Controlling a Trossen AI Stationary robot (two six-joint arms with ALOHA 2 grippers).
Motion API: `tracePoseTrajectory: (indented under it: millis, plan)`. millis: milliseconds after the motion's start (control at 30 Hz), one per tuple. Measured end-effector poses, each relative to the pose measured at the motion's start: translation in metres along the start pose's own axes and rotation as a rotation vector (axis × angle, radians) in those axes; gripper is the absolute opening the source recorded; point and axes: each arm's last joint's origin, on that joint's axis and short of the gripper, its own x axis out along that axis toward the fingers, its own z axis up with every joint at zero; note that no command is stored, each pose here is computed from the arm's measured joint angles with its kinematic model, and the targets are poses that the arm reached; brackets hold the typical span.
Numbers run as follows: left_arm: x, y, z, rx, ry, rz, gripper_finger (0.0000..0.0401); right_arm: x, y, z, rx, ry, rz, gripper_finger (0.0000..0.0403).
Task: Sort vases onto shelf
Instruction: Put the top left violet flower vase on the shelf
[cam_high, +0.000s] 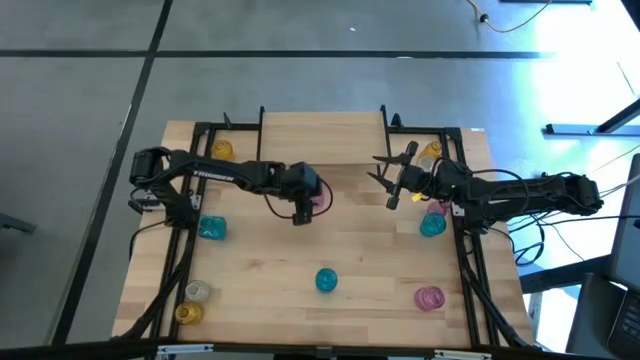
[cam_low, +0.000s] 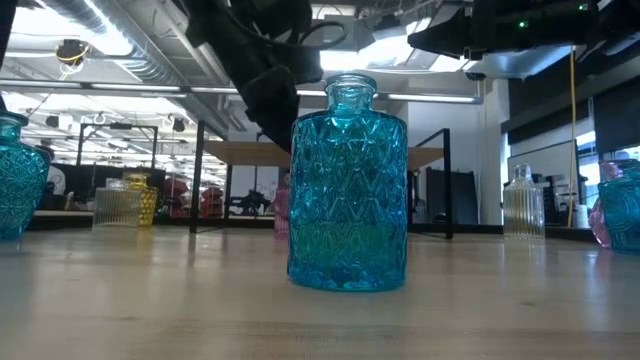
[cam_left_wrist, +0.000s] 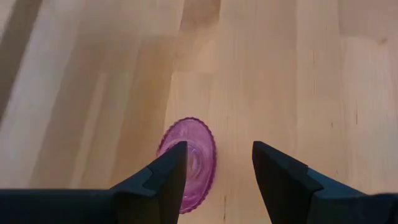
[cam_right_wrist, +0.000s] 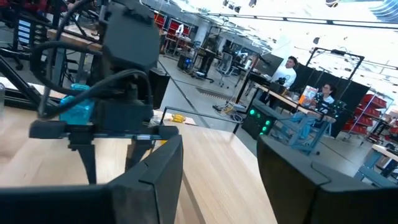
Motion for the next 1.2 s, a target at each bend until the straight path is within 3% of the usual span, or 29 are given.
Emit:
tracePoseTrajectory:
  millis: [133, 900, 1200]
  plan:
    - [0.001, 0.008, 0.0, -0.023, 0.001, -0.047, 0.0176, 0.0, 0.0, 0.001, 0.001, -0.008, -0.003, 0.0193]
    - [0.021, 0.014, -0.01, -0.056, 0.079, -0.038, 0.0174, 0.0, 0.0, 0.001, -0.015, -0.013, -0.004, 0.0193]
    - [0.021, 0.014, -0.011, -0.054, 0.092, -0.038, 0.0116, 0.0, 0.0, 0.001, -0.019, -0.013, -0.004, 0.0193]
